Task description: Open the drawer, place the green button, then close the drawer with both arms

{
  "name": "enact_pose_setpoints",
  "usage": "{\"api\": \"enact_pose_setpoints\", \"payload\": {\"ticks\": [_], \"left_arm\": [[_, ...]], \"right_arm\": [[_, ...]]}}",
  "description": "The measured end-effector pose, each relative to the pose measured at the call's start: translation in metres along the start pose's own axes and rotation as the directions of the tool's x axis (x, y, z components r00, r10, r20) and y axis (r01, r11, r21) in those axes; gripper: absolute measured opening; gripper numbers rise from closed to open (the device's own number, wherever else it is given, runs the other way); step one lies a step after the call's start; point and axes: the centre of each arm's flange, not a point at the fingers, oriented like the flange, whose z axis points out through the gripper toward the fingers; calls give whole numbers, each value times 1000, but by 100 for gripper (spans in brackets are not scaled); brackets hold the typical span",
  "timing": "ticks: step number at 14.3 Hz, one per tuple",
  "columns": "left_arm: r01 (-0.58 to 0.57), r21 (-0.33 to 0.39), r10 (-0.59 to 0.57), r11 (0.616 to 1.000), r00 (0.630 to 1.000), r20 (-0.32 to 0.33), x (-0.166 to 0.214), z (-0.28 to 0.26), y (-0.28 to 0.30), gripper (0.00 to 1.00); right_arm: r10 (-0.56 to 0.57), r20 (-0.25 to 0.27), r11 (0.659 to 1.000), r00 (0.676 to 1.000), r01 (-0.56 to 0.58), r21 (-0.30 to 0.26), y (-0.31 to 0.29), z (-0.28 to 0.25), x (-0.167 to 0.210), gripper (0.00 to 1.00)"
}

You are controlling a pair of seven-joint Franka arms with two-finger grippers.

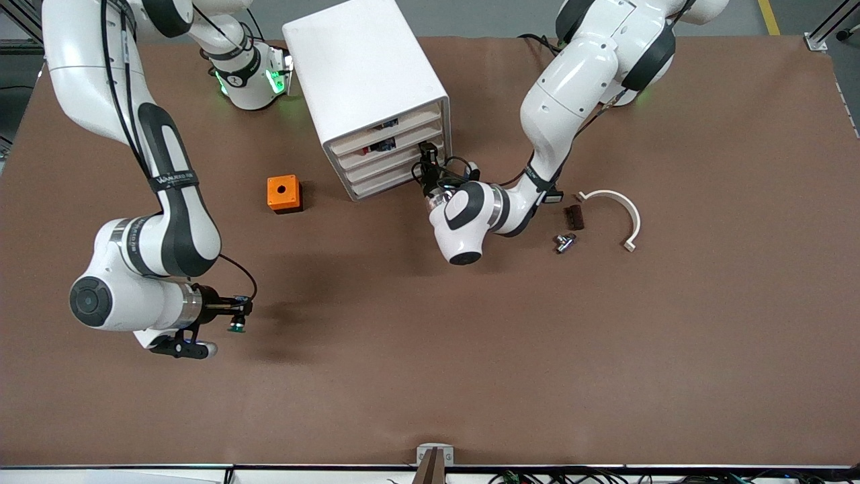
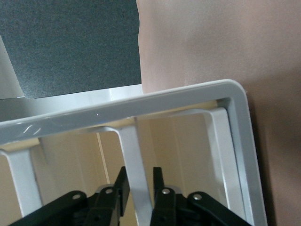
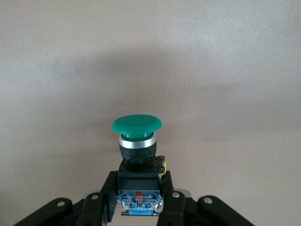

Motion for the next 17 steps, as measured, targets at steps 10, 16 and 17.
{"api": "enact_pose_setpoints", "payload": {"ticks": [10,16,17], "left_arm": [[38,30,-39,999,999,23,6,-5,5,9],[81,51,-87,995,986,139,31,-53,18,9],[88,58,-97,994,981,167,37,-64,22,9]], "right_arm": [[200,77,980,977,-200,-19,-24,-67,-43,41],[362,81,932,929,-359,-53,-70,-81,-70,41],[394,78,919,916,-390,-60,-83,-81,-76,41]]}}
